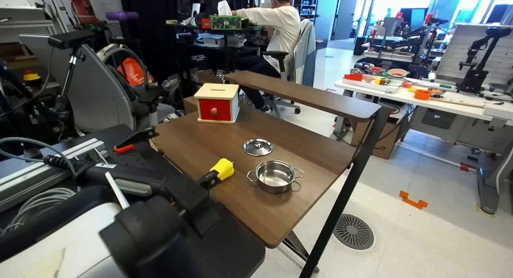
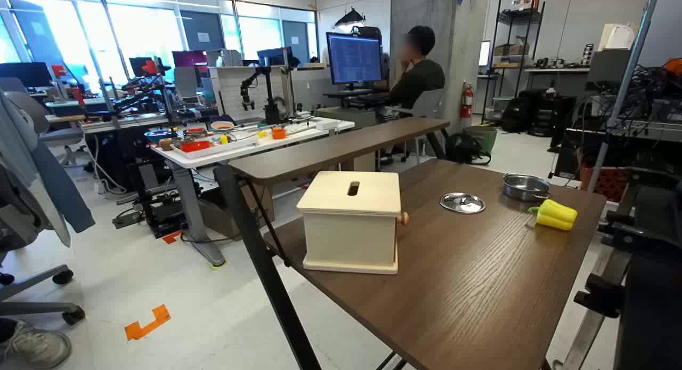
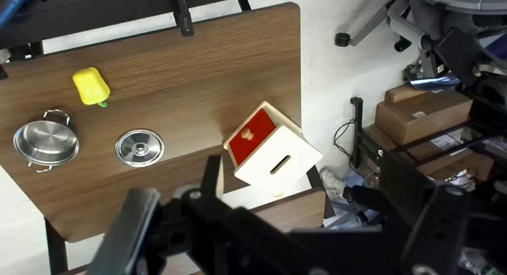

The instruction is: Move the yellow bell pepper

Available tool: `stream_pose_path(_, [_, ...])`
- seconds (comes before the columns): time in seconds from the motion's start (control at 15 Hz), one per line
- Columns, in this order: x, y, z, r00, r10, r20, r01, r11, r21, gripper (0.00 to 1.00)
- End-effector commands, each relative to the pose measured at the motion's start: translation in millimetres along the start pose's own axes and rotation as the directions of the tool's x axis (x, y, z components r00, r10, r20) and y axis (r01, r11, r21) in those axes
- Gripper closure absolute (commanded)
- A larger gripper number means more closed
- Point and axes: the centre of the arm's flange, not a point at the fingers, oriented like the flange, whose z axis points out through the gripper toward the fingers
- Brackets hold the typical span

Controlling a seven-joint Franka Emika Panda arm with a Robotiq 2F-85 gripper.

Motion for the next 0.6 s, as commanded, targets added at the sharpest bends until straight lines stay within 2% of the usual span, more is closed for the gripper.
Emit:
stream_pose_path(0.0, [-2.9, 3.0, 5.5, 1.0, 0.003, 0.015, -0.003, 1.0, -0.007, 0.0])
stream_pose_path(0.13, [-7.9, 9.0, 16.6, 0.999, 0.01, 0.039, -0.01, 1.0, -0.02, 0.0])
stream_pose_path(0.53, [-8.0, 9.4, 18.2, 0.999, 0.011, 0.044, -0.01, 1.0, -0.022, 0.0])
